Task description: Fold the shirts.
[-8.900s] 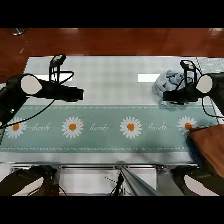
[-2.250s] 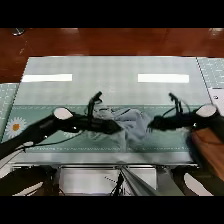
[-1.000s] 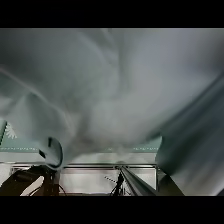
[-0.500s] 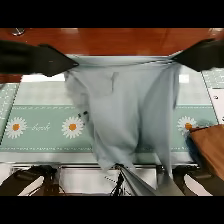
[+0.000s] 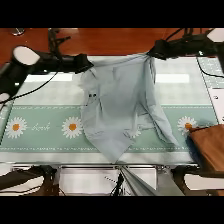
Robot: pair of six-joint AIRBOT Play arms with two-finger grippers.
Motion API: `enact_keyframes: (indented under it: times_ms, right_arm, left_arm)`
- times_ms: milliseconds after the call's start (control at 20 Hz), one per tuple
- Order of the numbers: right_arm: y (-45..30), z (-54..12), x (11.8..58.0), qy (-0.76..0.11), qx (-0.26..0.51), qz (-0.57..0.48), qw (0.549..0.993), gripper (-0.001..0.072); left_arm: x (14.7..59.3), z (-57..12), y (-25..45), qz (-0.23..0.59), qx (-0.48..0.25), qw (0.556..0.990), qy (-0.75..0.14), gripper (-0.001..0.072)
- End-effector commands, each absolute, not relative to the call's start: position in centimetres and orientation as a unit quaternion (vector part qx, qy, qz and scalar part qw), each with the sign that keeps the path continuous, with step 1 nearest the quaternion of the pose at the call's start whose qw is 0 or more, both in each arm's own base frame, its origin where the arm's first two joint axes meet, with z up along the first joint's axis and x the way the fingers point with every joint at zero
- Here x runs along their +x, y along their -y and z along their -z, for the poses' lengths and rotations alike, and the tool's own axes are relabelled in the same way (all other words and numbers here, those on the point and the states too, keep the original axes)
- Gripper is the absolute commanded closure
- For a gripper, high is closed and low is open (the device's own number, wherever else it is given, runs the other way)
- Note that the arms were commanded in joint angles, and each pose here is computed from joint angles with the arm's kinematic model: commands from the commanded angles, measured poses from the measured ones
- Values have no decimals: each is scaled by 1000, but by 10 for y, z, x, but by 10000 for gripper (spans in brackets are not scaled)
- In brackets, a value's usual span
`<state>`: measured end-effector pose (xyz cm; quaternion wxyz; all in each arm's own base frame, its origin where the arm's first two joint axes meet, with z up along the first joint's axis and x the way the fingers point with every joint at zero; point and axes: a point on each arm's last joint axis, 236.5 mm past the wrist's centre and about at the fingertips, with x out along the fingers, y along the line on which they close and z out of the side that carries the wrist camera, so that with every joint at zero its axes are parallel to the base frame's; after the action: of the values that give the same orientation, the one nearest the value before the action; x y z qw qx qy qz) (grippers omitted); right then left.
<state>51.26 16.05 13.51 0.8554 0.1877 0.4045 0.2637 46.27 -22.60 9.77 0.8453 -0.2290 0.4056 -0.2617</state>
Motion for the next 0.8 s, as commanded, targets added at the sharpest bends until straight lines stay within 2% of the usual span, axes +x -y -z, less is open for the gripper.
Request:
enact_keyframes:
  times_ms: [0,50,100,150,200,300,400,500,600,750]
  right_arm:
    - [-161,-114,557,-401,251,-241,847,682]
    - [-159,-110,561,-408,266,-236,841,554]
    - [-156,-110,561,-411,276,-237,836,267]
    - [-149,-109,557,-417,275,-237,833,82]
    - [-139,-111,551,-427,273,-237,829,81]
    - [-113,-114,516,-471,253,-255,806,82]
    - [-78,-101,459,-553,201,-266,763,87]
    - [-27,-83,423,-584,207,-182,764,93]
    - [2,-59,381,-578,246,-114,769,92]
    - [12,-5,287,-600,268,-60,751,93]
  left_arm:
    - [486,-59,229,234,-267,838,-415,682]
    - [482,-55,232,238,-269,831,-425,682]
    - [477,-54,233,244,-267,825,-435,640]
    - [470,-53,233,251,-265,817,-447,389]
    - [461,-53,232,261,-264,802,-468,16]
    - [426,-48,220,302,-235,758,-529,3]
    - [381,-31,192,326,-203,699,-604,3]
    - [339,-8,165,310,-203,652,-662,3]
    - [304,16,149,278,-235,632,-684,3]
    - [254,47,131,229,-290,625,-687,3]
